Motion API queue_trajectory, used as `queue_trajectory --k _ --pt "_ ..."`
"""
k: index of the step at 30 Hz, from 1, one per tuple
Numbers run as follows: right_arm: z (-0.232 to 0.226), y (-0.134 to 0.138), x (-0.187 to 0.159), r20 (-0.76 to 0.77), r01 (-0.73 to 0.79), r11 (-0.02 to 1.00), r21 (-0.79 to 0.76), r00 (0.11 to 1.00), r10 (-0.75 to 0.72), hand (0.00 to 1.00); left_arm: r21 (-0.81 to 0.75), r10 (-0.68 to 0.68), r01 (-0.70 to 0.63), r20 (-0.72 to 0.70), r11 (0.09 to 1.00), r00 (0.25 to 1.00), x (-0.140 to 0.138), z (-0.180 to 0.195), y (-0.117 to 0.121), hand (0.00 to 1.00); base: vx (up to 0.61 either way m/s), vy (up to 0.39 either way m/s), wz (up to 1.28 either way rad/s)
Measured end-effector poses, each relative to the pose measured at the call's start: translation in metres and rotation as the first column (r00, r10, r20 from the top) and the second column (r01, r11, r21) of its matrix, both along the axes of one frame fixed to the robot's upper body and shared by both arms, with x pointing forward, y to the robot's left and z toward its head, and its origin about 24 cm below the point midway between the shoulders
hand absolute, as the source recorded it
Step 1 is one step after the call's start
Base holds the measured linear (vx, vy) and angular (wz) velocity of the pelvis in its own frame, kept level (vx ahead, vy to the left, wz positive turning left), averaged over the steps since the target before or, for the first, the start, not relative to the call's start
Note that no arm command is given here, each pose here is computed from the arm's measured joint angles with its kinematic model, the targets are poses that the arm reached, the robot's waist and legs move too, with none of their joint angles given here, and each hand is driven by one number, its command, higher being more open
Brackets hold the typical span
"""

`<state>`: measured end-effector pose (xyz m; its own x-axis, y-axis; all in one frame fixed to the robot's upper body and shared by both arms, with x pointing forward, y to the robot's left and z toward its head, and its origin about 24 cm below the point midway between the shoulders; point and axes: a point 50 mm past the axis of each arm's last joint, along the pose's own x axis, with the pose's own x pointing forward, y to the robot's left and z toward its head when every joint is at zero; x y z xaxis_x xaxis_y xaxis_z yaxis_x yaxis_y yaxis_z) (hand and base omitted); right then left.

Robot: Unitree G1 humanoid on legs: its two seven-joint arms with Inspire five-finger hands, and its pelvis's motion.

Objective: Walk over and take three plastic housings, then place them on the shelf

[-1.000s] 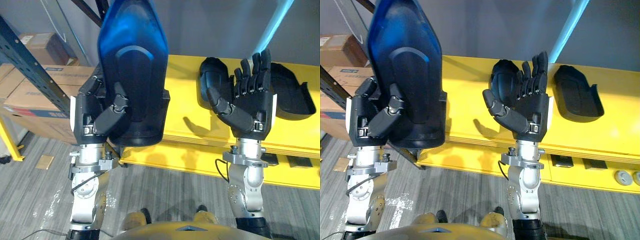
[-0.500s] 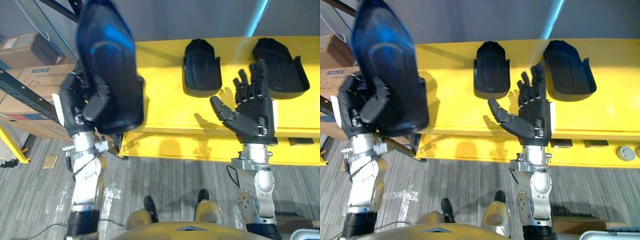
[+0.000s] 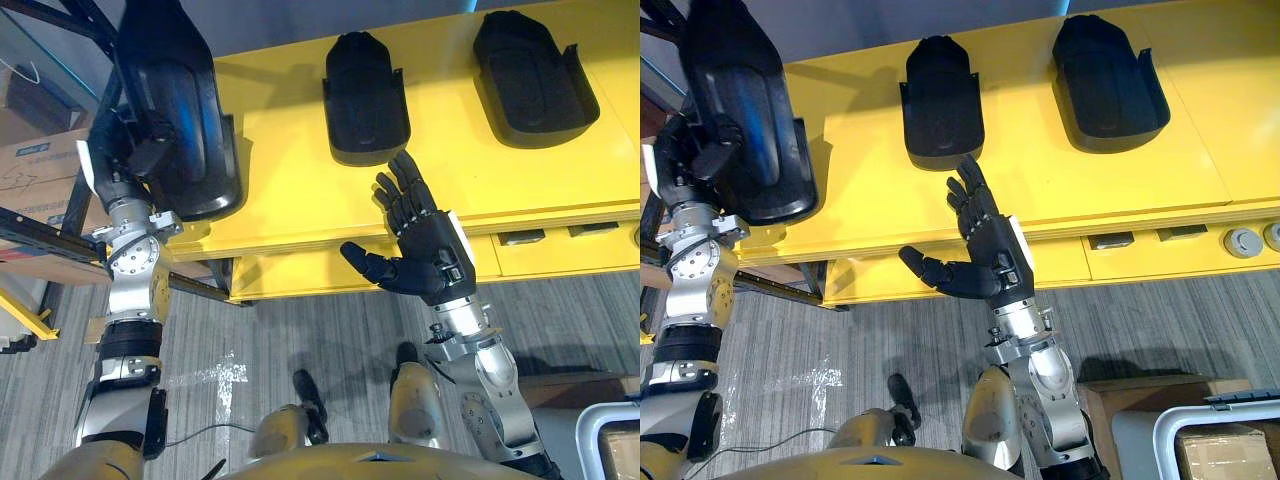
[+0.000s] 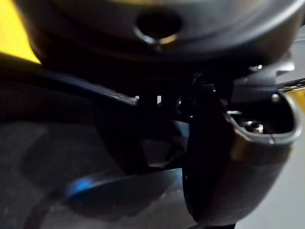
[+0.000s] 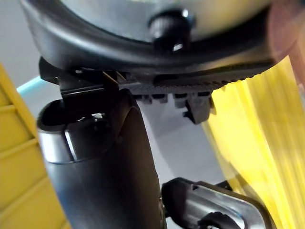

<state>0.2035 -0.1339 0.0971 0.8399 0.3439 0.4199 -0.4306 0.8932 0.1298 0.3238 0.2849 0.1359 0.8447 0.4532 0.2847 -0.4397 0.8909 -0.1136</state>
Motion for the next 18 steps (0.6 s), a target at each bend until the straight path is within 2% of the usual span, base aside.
queue_trajectory --k 11,12,18 --pt "0.024 0.008 -0.007 0.101 -0.044 0.999 0.011 0.994 0.042 1.00 -0.046 -0.002 -0.002 -0.093 0.999 0.996 0.012 0.000 0.016 0.00 -0.01 -0.012 -0.03" --pt "0.026 0.009 -0.008 0.109 -0.043 0.999 0.015 0.993 0.041 1.00 -0.051 -0.009 0.003 -0.105 0.999 0.994 0.013 0.000 0.016 1.00 0.00 0.000 0.00" --pt "0.032 0.014 -0.011 0.133 -0.067 0.997 0.029 0.989 0.062 1.00 -0.071 -0.033 0.024 -0.133 0.997 0.991 0.017 0.007 0.019 1.00 0.00 -0.011 -0.03"
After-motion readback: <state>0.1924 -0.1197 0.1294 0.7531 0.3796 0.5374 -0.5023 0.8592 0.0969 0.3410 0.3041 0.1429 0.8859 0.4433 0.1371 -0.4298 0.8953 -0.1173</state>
